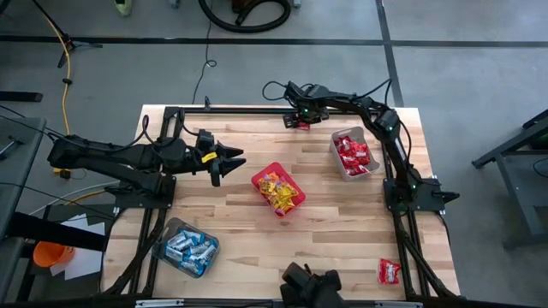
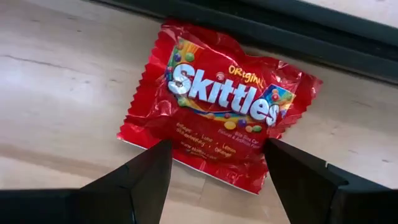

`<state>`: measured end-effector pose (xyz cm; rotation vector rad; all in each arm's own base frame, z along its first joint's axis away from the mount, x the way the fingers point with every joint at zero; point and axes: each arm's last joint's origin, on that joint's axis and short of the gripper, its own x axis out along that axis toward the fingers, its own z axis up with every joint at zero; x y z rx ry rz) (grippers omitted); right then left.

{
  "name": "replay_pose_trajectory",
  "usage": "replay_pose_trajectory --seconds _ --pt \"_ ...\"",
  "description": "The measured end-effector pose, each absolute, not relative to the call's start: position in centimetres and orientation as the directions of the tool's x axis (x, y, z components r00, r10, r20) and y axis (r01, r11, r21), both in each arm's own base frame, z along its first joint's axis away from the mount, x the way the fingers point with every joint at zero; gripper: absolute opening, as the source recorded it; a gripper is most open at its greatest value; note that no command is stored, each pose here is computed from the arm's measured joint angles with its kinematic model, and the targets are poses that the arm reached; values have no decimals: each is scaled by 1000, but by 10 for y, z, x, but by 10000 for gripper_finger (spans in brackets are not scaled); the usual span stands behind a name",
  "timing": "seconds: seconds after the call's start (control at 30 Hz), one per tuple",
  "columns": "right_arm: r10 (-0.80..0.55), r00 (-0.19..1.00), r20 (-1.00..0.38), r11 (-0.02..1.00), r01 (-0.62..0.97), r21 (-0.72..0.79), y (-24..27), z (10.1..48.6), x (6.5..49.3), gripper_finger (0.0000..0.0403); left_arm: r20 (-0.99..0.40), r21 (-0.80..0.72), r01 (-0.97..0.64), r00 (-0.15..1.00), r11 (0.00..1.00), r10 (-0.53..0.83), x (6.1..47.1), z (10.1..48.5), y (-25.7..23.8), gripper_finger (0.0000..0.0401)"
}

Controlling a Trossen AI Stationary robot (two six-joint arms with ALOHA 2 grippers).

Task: Sort candy
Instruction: Put the red candy into the gray bin

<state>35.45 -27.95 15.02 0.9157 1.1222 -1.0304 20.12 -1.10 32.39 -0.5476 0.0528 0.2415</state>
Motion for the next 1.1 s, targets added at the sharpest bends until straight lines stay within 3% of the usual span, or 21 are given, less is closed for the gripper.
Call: replay_pose_trajectory --seconds 0.1,0.2,0.43,0.73,0.9,1.1 --pt "-172 106 -979 270 961 57 -282 145 354 239 -114 -509 -240 971 827 212 201 324 -11 200" --pt "-171 96 -981 276 960 46 -282 143 354 197 -114 -509 -240 971 826 212 201 324 -11 200" --pt "-204 91 -975 361 932 12 -281 154 352 16 -116 -511 -219 976 831 186 201 324 -12 200" --pt "-358 277 -892 440 892 100 -277 243 337 3 -116 -509 -220 976 832 187 201 324 -12 200" --pt "-445 386 -808 489 861 142 -256 305 321 1 -116 -509 -220 976 832 187 201 324 -12 200" --pt "-512 466 -721 549 824 142 -218 354 313 0 -116 -509 -221 975 832 188 201 324 -12 200"
